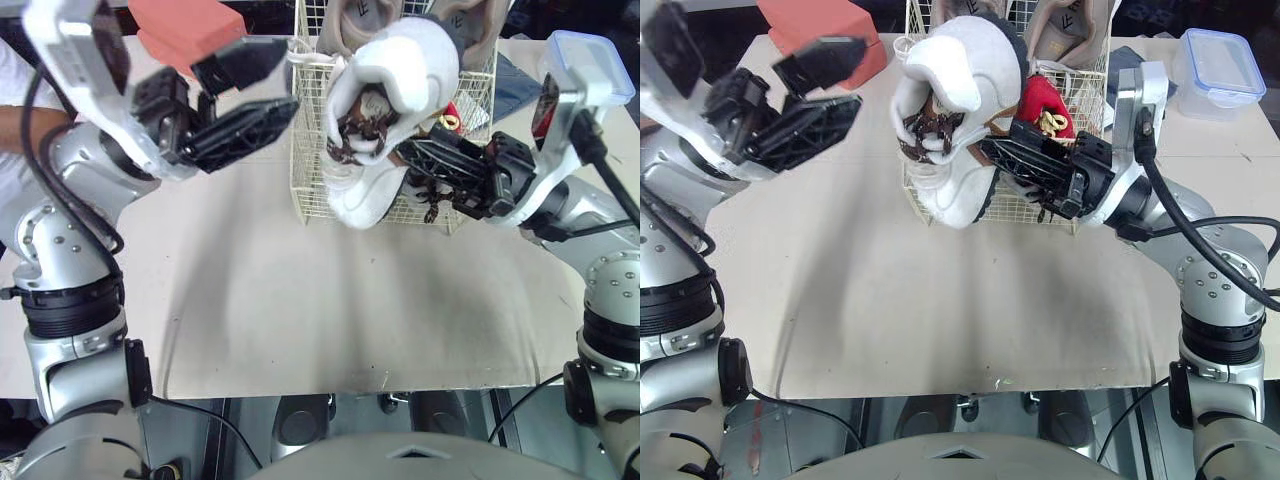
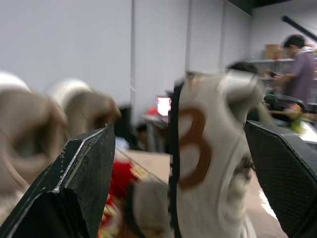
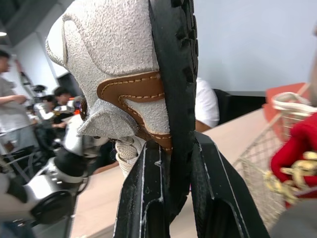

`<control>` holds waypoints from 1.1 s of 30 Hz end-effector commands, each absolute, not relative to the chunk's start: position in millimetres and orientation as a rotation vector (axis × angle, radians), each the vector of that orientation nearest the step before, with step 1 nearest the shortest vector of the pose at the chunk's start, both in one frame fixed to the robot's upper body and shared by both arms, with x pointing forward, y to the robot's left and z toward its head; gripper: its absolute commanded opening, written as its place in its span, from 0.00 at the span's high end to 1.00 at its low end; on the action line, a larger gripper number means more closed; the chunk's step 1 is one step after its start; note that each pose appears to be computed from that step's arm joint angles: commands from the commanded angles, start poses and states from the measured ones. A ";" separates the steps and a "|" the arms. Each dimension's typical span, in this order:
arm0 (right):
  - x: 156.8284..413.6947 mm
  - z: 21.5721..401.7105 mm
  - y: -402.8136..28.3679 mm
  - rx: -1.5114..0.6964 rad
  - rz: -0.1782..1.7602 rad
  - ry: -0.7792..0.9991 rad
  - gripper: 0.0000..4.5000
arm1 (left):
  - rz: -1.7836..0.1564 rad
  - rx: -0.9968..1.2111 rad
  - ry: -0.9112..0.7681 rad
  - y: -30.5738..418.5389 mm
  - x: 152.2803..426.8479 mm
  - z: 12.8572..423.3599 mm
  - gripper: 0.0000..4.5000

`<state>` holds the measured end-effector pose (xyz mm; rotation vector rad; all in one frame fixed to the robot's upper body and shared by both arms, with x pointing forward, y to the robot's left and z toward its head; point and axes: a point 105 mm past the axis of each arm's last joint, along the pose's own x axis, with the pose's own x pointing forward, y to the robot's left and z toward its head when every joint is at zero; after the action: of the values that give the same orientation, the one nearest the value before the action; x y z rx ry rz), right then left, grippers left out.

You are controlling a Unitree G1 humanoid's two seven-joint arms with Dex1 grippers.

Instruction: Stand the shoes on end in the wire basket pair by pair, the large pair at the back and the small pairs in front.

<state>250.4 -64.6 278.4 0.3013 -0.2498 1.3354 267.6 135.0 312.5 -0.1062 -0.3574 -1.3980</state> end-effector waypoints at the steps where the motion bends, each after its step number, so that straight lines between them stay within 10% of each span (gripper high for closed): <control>1: 234.3 285.2 -60.2 0.270 1.418 -0.287 1.00 | -1.532 -0.110 -0.312 123.4 258.2 316.7 0.01; 22: 218.7 275.0 -44.5 0.182 1.522 -0.260 1.00 | -1.799 -0.090 -0.134 95.4 259.2 296.4 0.01; 29: 219.9 271.2 -46.7 0.185 1.502 -0.248 1.00 | -1.820 -0.094 -0.118 100.0 256.6 290.8 0.70; 33: 223.4 271.6 -50.0 0.205 1.489 -0.245 1.00 | -1.788 -0.092 -0.141 102.7 260.1 291.5 0.83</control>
<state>230.7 -51.0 265.0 0.2174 -0.2118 1.4600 260.7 103.0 289.5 -0.1088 -0.1204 -1.7960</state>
